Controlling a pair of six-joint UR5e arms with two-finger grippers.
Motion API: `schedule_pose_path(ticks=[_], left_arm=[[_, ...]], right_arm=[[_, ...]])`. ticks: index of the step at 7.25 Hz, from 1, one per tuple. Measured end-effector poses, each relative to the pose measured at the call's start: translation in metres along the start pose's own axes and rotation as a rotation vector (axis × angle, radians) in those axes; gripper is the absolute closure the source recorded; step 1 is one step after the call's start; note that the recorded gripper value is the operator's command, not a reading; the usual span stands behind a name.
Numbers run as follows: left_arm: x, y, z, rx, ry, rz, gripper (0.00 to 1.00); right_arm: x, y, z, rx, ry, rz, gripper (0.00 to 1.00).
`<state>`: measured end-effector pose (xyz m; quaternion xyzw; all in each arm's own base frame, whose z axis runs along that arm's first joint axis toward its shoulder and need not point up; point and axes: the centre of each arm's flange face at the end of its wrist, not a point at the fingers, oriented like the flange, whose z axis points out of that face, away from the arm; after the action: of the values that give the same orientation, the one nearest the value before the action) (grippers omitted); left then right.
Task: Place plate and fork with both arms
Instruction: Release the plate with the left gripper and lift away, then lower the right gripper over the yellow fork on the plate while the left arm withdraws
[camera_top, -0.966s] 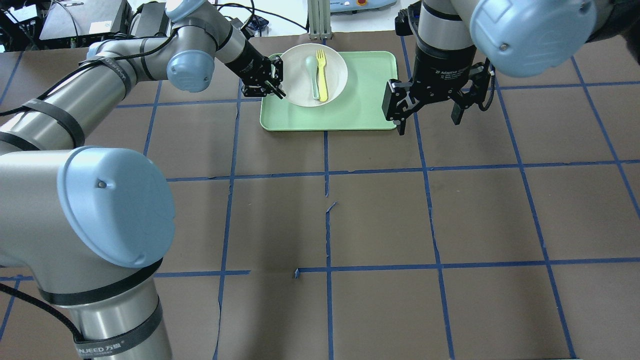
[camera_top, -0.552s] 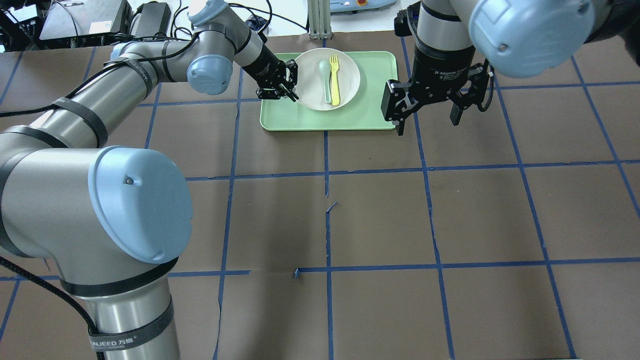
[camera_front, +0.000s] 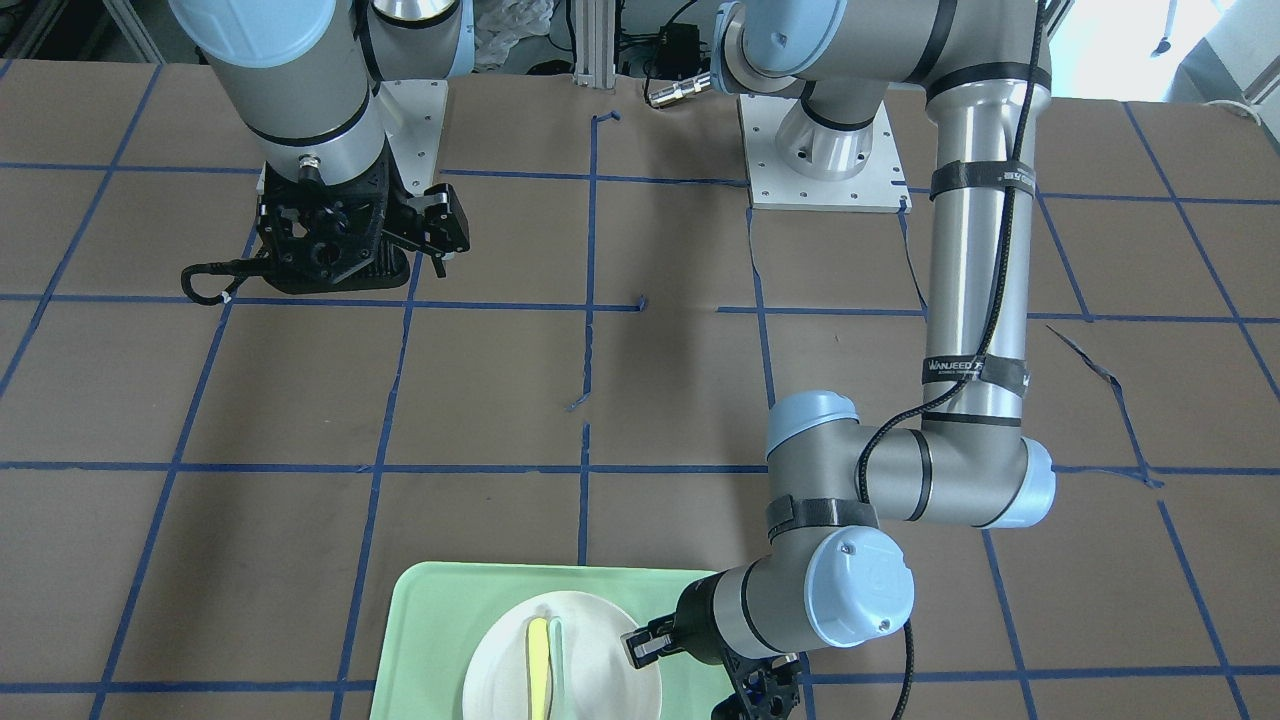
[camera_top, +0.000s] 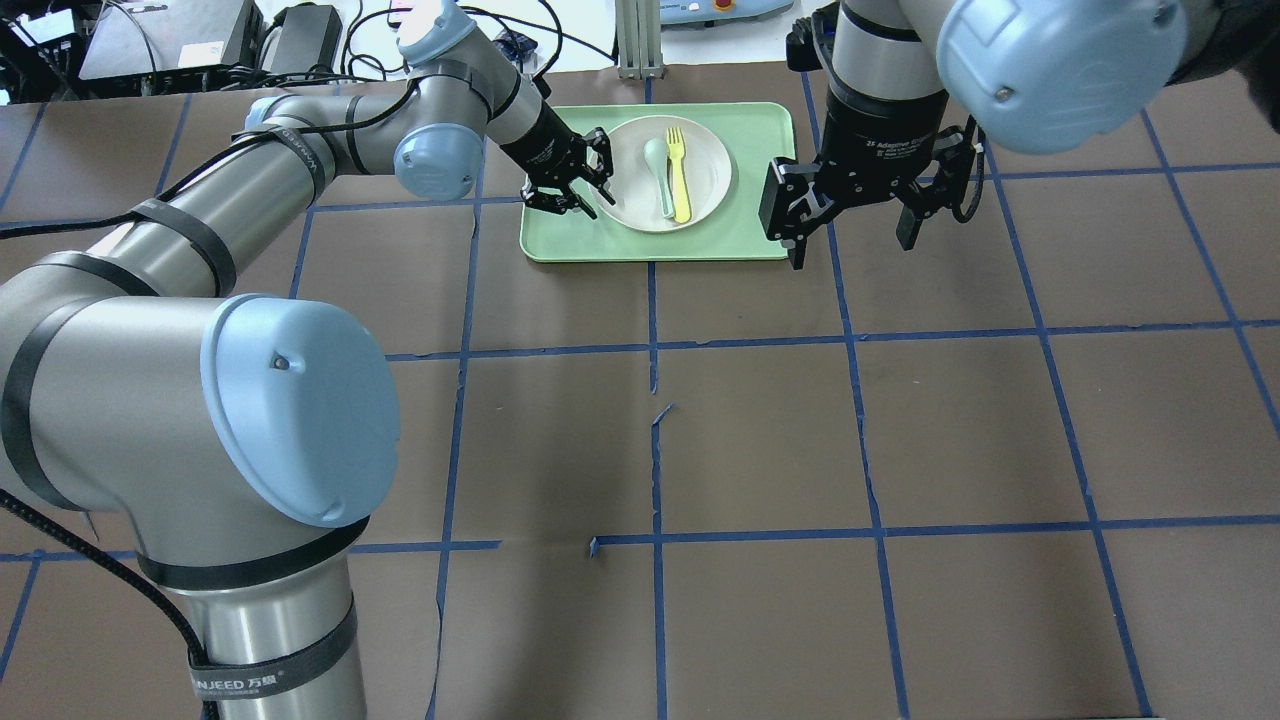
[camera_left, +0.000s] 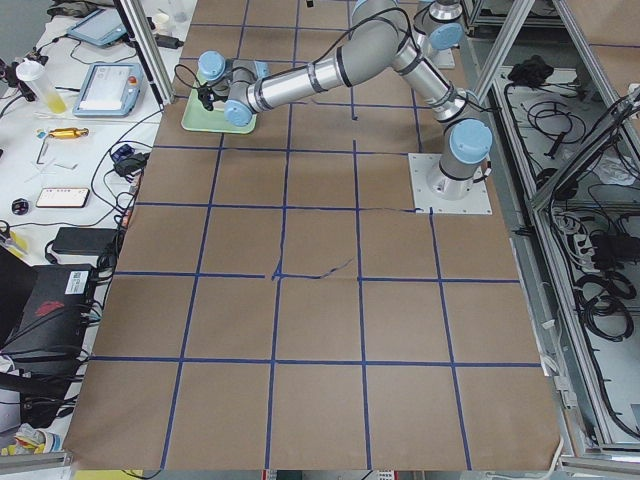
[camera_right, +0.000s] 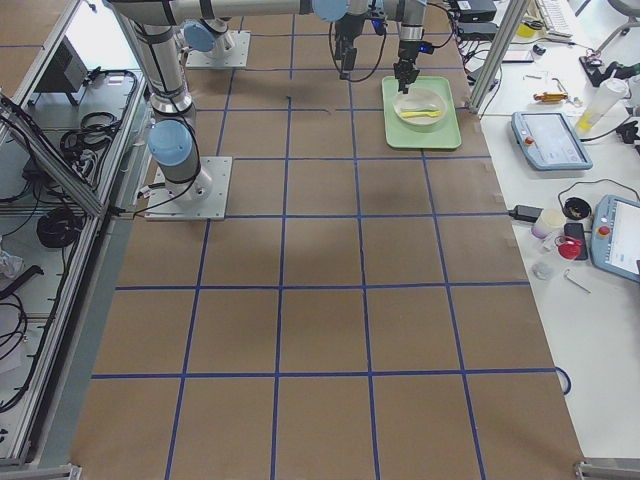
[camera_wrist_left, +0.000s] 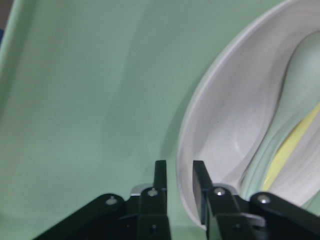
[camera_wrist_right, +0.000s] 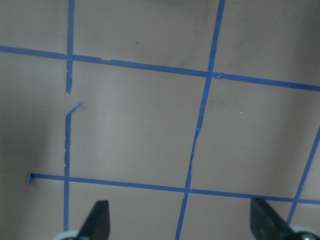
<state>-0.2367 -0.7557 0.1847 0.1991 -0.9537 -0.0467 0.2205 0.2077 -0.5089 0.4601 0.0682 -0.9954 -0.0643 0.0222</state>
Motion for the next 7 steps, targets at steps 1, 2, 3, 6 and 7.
schedule_pose_path(ticks=[1, 2, 3, 6, 7], left_arm=[[0.002, 0.002, -0.010, 0.023, -0.011, 0.015, 0.00], [0.004, 0.007, -0.031, 0.054, -0.047, 0.038, 0.00], [0.001, 0.015, -0.059, 0.071, -0.112, 0.068, 0.00], [-0.047, 0.047, -0.144, -0.014, -0.388, 0.188, 0.00], [-0.069, 0.060, -0.167, -0.049, -0.434, 0.229, 0.00]], right_arm=[[0.001, -0.002, 0.001, 0.001, 0.010, -0.001, 0.00], [0.001, -0.009, 0.002, 0.022, 0.013, -0.001, 0.00], [0.000, -0.025, 0.006, 0.056, 0.011, 0.002, 0.00], [-0.002, -0.096, 0.038, 0.132, 0.004, 0.013, 0.03], [-0.004, -0.118, 0.049, 0.171, -0.008, 0.022, 0.12]])
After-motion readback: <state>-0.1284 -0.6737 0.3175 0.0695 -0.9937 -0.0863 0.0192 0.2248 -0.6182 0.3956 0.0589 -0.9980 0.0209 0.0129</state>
